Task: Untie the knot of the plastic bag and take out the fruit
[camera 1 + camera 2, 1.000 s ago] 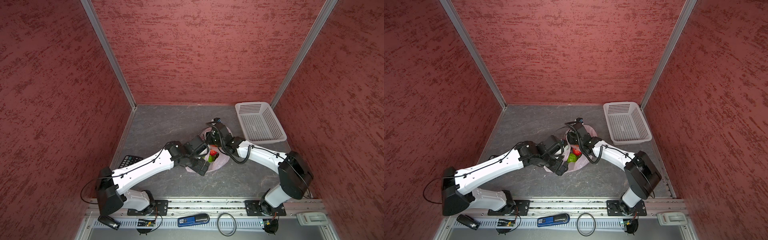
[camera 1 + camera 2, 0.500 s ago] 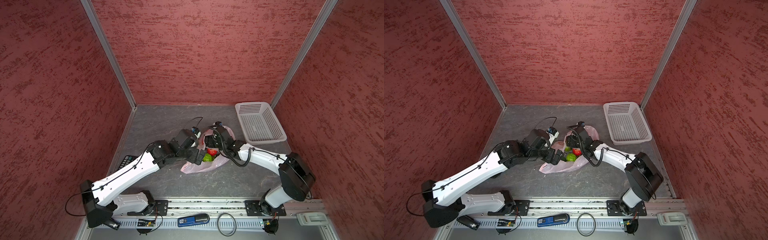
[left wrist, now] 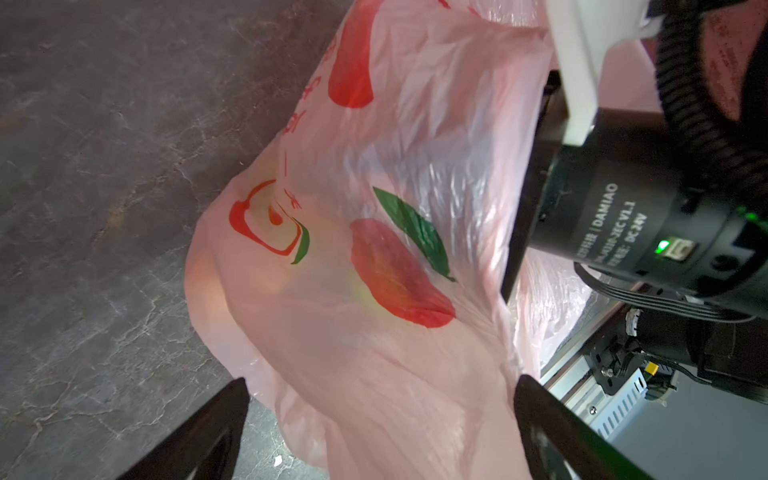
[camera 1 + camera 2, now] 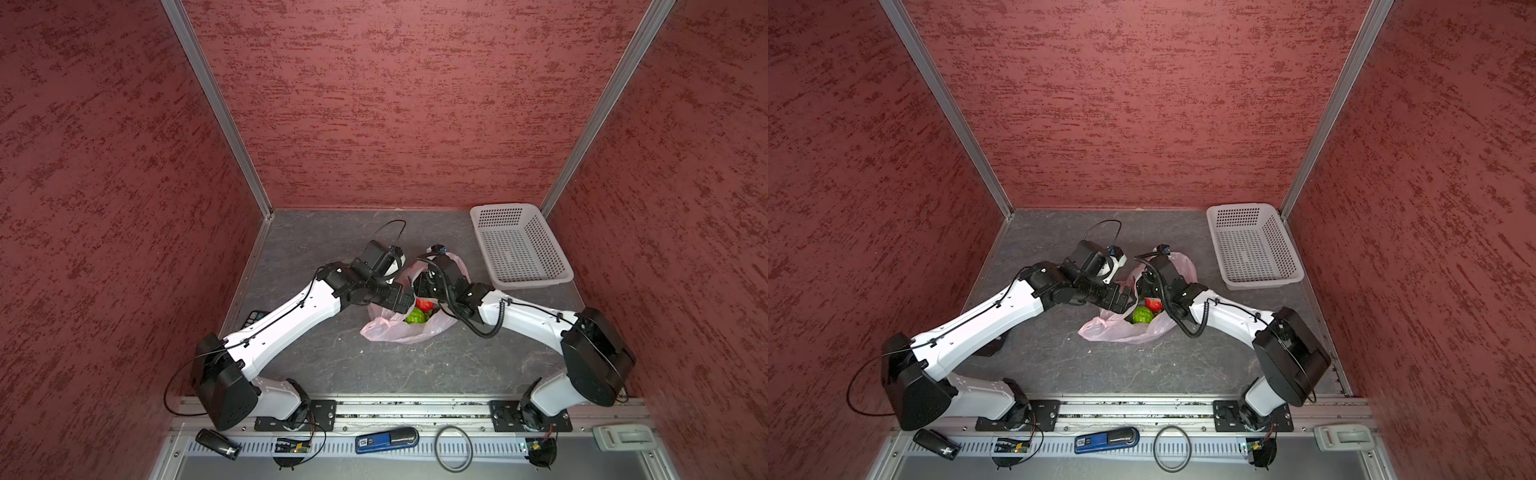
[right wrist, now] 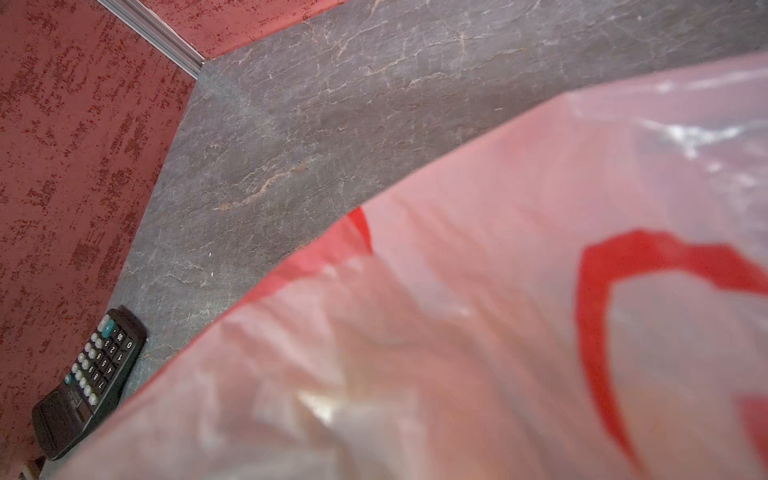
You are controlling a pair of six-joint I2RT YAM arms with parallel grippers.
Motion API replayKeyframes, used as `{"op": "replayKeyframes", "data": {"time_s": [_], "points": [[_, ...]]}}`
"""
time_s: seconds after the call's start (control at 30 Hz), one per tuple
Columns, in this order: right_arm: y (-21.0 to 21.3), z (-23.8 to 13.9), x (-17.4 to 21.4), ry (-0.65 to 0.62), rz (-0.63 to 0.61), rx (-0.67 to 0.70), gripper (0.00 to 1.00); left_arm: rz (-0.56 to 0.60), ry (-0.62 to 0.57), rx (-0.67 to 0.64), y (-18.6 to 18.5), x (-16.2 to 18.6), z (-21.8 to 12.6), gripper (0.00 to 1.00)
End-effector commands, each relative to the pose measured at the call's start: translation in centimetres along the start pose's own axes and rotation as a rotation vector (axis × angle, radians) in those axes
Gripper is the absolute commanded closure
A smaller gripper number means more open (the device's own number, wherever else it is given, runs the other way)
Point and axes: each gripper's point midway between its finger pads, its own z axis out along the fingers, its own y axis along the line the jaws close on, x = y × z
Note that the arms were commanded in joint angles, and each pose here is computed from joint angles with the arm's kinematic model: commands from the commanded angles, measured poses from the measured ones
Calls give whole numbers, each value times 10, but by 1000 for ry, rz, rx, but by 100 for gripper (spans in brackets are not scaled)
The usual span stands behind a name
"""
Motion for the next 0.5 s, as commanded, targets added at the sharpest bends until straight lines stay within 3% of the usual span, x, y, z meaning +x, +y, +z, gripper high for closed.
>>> {"op": "replayKeyframes", "data": {"time_s": [0.0,0.17,0.27,0.37,0.47], "points": [[4,-12,-9,-45,25,-12,17,26,-14,61,-7,0,-6,0],[1,-15,-9,-54,31,-3,17,22,68,59,0,28,8,1],[1,-15,-10,-56,33,-1,17,17,96,70,0,36,14,7],[2,-13,-12,-59,32,-4,17,19,104,36,7,36,21,17],[3,-12,-12,-60,31,-8,17,-7,95,-15,20,30,26,39]]}}
